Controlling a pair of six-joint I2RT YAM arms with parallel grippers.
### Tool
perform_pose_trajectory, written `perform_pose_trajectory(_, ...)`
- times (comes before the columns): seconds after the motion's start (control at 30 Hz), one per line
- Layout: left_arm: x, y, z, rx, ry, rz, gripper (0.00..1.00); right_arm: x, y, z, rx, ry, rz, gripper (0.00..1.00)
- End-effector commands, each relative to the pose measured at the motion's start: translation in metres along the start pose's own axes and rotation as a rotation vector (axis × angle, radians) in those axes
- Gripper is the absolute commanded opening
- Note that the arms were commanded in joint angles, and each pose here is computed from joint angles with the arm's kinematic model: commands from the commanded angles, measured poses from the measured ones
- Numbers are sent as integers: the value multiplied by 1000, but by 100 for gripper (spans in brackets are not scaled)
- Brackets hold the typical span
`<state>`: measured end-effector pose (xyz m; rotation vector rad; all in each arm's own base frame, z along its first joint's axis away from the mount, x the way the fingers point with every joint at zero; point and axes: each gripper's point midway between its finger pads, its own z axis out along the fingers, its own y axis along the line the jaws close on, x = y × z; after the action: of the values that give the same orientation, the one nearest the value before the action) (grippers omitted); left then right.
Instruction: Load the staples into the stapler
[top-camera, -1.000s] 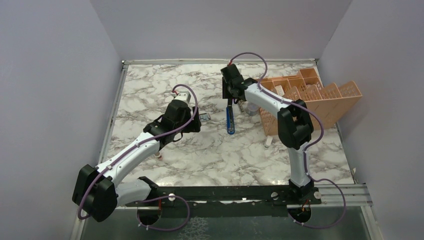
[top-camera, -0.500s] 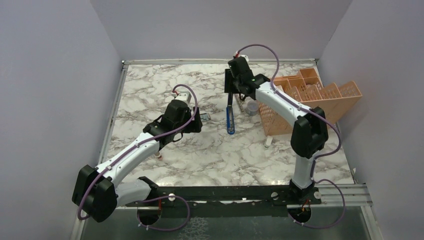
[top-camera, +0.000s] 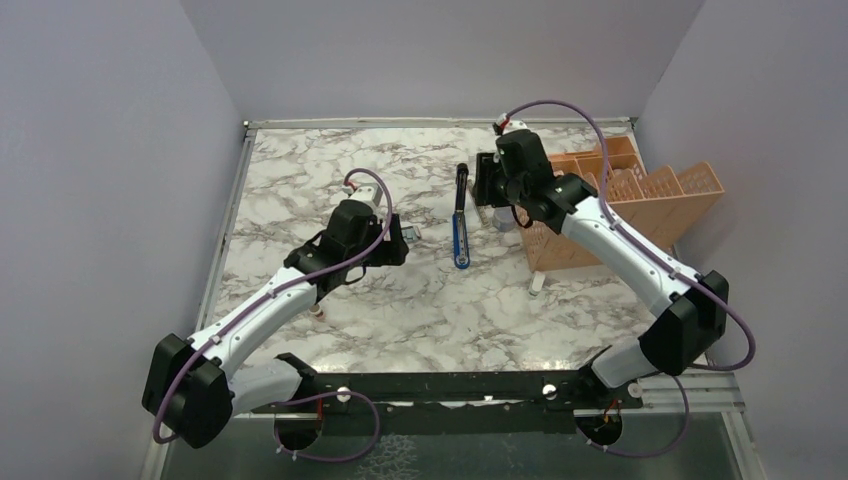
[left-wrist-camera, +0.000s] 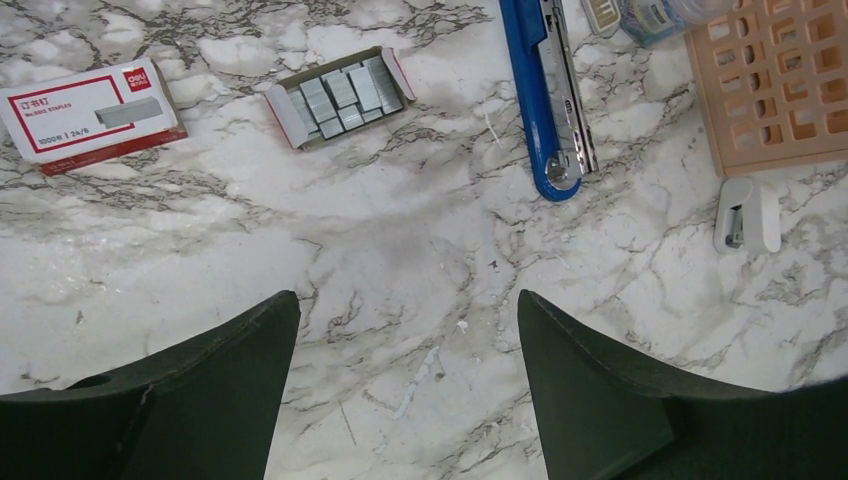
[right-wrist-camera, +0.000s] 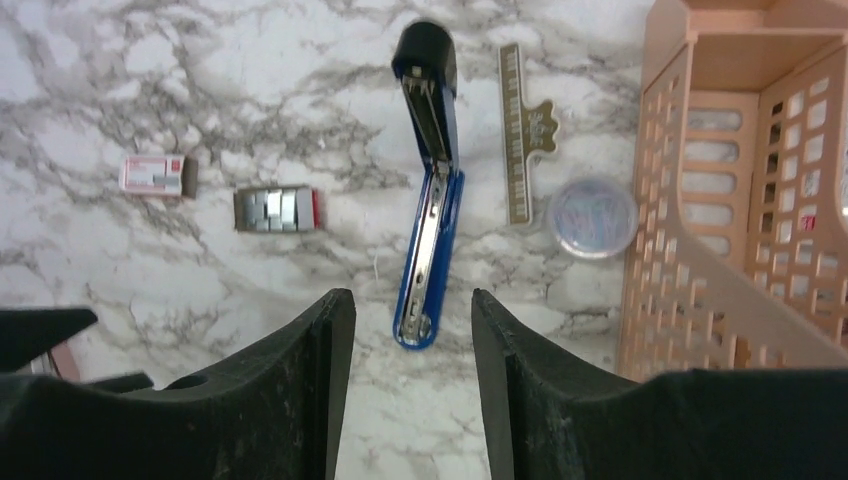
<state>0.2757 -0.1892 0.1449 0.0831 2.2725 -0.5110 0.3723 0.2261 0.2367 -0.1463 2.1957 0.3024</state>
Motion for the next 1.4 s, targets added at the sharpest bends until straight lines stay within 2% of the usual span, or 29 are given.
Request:
perform_pose_trajectory(0.0, -5, -13, -3, 74, -44, -74, 81, 29, 3, -33, -89, 58, -95, 51)
perform_pose_trajectory(0.2, -6, -26, -6, 141, -47, -146, 85, 61, -6, -68, -149, 124, -152, 55)
perform_pose_trajectory(0.4, -2, -23, -9, 130, -52, -167, 88, 107, -16, -70, -112, 188, -126, 57)
perform_pose_trajectory(0.57, 0, -22, -6, 129, -50, -171, 89, 147, -22, -61, 55, 210, -101, 57)
perform_pose_trajectory(0.73, 0, -17, 1, 103, -51, -154, 89, 177, -62, -56, 300, 157, 81, 59)
perform_pose_trajectory(0.83, 3, -16, 6, 100, -36, -151, 89, 192, -79, -52, 391, 123, 185, 71)
perform_pose_trajectory(1.0, 12, -14, 12, 99, -12, -152, 89, 224, -99, -49, 574, 178, 302, 84)
perform_pose_trajectory(1.37, 15, -18, 26, 122, 29, -130, 89, 224, -116, -37, 639, 91, 328, 84)
